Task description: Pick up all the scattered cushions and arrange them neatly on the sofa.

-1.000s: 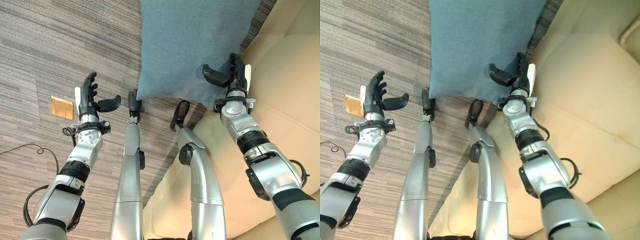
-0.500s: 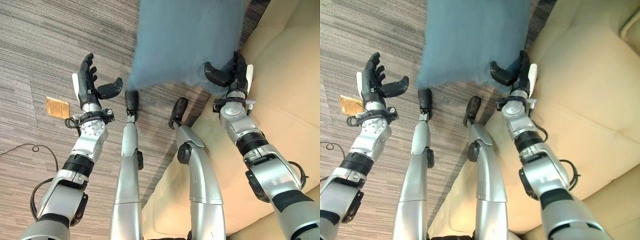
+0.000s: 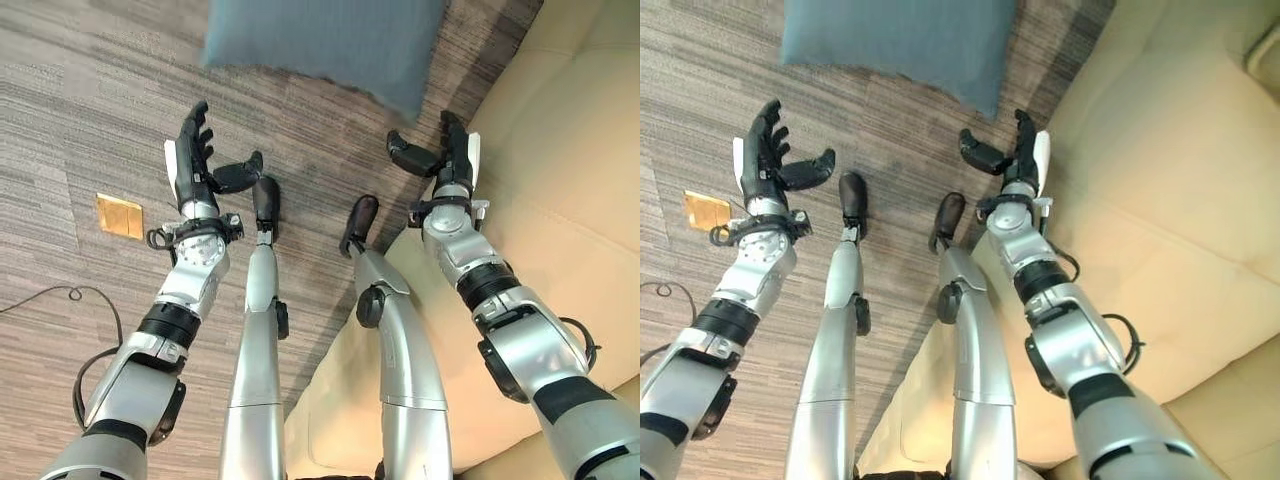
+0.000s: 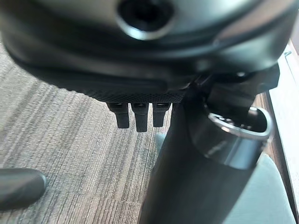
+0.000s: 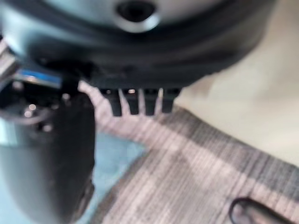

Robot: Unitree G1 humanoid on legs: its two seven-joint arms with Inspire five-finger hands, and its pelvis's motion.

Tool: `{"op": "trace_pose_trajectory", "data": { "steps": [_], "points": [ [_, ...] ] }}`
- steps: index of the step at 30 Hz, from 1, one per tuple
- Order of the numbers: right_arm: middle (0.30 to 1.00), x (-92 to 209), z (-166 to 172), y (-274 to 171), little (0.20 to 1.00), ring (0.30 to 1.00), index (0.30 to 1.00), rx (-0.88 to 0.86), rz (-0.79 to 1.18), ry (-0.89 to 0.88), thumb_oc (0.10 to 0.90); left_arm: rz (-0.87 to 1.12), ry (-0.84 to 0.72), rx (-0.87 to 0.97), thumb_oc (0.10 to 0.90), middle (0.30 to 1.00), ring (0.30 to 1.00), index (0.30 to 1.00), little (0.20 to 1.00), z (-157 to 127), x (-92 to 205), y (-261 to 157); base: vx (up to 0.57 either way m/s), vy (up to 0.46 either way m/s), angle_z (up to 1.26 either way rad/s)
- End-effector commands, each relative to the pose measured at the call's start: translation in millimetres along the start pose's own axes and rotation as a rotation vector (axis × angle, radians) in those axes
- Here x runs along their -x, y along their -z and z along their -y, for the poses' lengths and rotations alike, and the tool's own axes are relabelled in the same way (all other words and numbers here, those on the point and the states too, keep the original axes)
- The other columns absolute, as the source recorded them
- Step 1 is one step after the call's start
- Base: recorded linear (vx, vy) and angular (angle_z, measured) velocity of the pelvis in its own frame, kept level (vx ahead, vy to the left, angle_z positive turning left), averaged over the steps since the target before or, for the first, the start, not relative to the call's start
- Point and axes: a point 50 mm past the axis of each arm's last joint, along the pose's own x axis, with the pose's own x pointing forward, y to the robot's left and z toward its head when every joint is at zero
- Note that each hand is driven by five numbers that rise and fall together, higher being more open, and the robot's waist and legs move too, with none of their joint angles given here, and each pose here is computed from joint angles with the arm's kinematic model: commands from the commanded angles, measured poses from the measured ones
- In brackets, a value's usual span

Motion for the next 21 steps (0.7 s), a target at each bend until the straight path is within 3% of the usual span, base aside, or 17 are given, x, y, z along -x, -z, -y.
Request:
{"op": "trace_pose_trajectory", "data": {
  "steps": [1, 3, 8, 9, 13, 14, 21],
  "points": [
    [0.900, 12.7, 7.9, 39.0, 0.900, 0.900, 0.900, 0.031, -0.055, 0.009, 0.800, -0.048, -0.001, -0.015, 0.800, 0.900, 0.900, 0.900, 0.900, -6.0, 14.1, 22.9, 0.00, 0.000, 0.00],
    [0.900, 15.0, 9.5, 46.6, 0.900, 0.900, 0.900, 0.037, -0.074, 0.007, 0.800, -0.076, -0.004, -0.024, 0.800, 0.900, 0.900, 0.900, 0.900, -7.7, 17.0, 30.1, -0.04, 0.006, -0.02],
    [0.900, 45.1, 21.0, 114.3, 0.900, 0.900, 0.900, 0.119, -0.247, -0.040, 0.800, -0.261, -0.007, -0.114, 0.800, 0.900, 0.900, 0.900, 0.900, -26.9, 45.5, 82.1, -0.06, -0.026, -0.02],
    [0.900, 65.0, 23.3, 143.8, 0.900, 0.900, 0.900, 0.151, -0.329, -0.074, 0.800, -0.345, -0.013, -0.133, 0.800, 0.900, 0.900, 0.900, 0.900, -36.4, 61.0, 102.9, -0.07, -0.052, 0.00],
    [0.900, 102.4, 27.8, 187.4, 0.900, 0.900, 0.900, 0.186, -0.470, -0.123, 0.800, -0.480, -0.021, -0.173, 0.800, 0.900, 0.900, 0.900, 0.900, -52.0, 88.6, 133.5, 0.00, -0.088, 0.04],
    [0.900, 130.3, 31.2, 213.6, 0.900, 0.900, 0.900, 0.215, -0.568, -0.164, 0.800, -0.577, -0.021, -0.194, 0.800, 0.900, 0.900, 0.900, 0.900, -60.9, 113.3, 153.7, 0.04, -0.095, 0.07],
    [0.900, 176.9, 55.7, 253.6, 0.900, 0.900, 0.900, 0.244, -0.745, -0.171, 0.800, -0.768, -0.025, -0.183, 0.800, 0.900, 0.900, 0.900, 0.900, -72.6, 168.5, 187.2, 0.10, 0.001, 0.14]
  ]
}}
